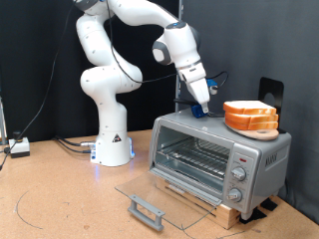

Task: Make a piece of toast with the oven

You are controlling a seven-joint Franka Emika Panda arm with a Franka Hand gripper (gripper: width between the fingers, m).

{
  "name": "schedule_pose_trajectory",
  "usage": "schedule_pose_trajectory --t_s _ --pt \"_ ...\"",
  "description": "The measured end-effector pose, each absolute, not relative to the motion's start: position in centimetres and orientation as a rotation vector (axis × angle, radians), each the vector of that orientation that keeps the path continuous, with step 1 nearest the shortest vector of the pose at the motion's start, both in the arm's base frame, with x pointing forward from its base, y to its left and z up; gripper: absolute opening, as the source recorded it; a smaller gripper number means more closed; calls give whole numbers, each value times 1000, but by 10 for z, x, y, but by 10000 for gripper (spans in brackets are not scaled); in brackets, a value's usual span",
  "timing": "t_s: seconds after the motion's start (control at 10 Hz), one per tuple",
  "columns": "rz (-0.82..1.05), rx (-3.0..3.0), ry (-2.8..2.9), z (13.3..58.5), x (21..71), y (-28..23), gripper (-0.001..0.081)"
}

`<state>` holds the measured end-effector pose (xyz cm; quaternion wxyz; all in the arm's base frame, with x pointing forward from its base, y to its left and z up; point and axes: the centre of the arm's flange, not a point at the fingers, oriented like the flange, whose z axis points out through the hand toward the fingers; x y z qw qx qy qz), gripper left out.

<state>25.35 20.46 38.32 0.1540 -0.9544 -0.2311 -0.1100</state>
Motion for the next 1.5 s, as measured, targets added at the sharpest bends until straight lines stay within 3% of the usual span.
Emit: schedule_pose_trajectory --t_s 0.9,1.0,1.1,1.2,1.5 --pt "-296 -2742 -654 380 252 200 807" --pt "-295 -2744 -648 380 253 199 687" --pt "-292 -2747 -641 380 253 198 687" --pt "-290 -2749 -636 380 254 196 517" --pt "-289 -2753 -623 380 256 194 454"
